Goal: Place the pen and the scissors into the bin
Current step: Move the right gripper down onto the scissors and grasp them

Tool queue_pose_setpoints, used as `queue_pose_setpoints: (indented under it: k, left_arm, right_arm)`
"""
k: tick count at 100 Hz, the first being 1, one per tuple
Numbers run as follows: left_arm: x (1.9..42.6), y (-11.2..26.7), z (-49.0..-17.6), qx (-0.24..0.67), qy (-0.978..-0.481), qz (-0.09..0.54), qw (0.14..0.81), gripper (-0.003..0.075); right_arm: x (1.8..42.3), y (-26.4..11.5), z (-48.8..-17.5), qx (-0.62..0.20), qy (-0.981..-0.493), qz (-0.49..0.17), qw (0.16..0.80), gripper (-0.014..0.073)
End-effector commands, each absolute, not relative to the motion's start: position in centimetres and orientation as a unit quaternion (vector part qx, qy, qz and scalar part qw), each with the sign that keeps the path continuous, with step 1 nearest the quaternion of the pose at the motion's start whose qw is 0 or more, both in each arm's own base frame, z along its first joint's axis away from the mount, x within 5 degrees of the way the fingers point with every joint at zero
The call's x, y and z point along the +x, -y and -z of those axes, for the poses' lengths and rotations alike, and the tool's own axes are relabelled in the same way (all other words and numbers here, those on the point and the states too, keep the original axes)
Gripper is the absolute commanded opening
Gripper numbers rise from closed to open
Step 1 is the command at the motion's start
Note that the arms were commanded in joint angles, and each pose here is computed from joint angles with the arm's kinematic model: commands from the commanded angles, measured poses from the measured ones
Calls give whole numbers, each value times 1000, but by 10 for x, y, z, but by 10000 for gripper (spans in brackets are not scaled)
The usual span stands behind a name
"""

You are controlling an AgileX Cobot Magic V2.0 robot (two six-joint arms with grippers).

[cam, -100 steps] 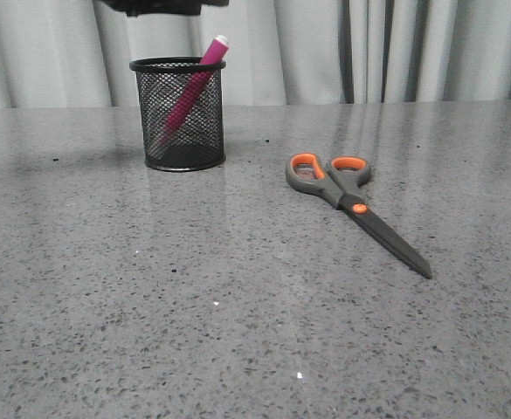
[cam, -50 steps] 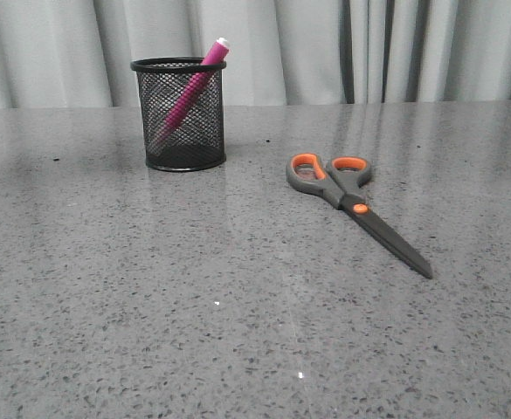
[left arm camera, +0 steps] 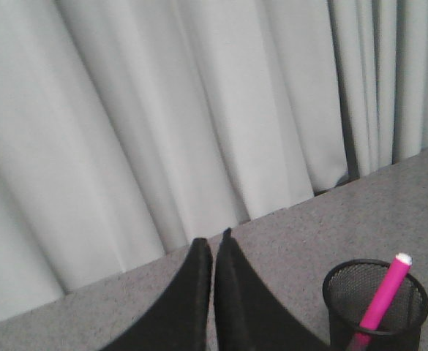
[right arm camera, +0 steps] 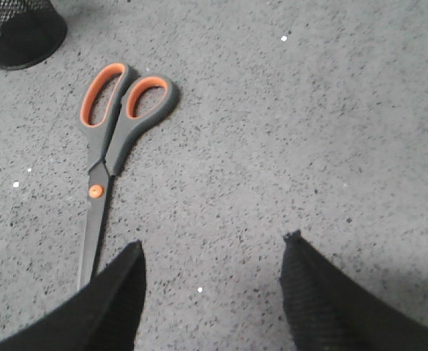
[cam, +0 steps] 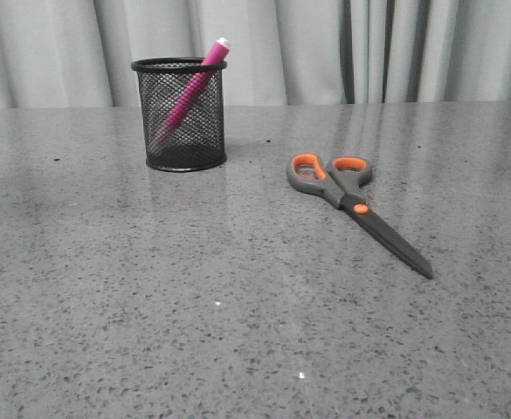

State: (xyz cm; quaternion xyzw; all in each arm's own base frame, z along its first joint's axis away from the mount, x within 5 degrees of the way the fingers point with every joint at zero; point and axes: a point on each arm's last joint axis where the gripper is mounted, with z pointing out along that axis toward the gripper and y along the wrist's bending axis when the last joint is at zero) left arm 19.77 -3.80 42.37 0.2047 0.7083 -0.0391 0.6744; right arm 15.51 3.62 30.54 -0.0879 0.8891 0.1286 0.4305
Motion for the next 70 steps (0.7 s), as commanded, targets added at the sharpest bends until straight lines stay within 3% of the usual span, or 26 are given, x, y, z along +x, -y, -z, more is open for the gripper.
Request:
queue_pose_setpoints:
  k: [1, 27, 70]
  left_arm:
    - [178, 31, -419, 161, -696, 35, 699, -19]
    - [148, 29, -375, 167, -716, 31, 677, -19]
    - [140, 28, -374, 167, -710, 29, 683, -19]
  right_arm:
    - [160, -36, -317, -87, -879, -131, 450, 370]
    - [178, -56, -311, -158, -904, -151, 367, 370]
    - [249, -115, -303, -258, -915, -162, 265, 370]
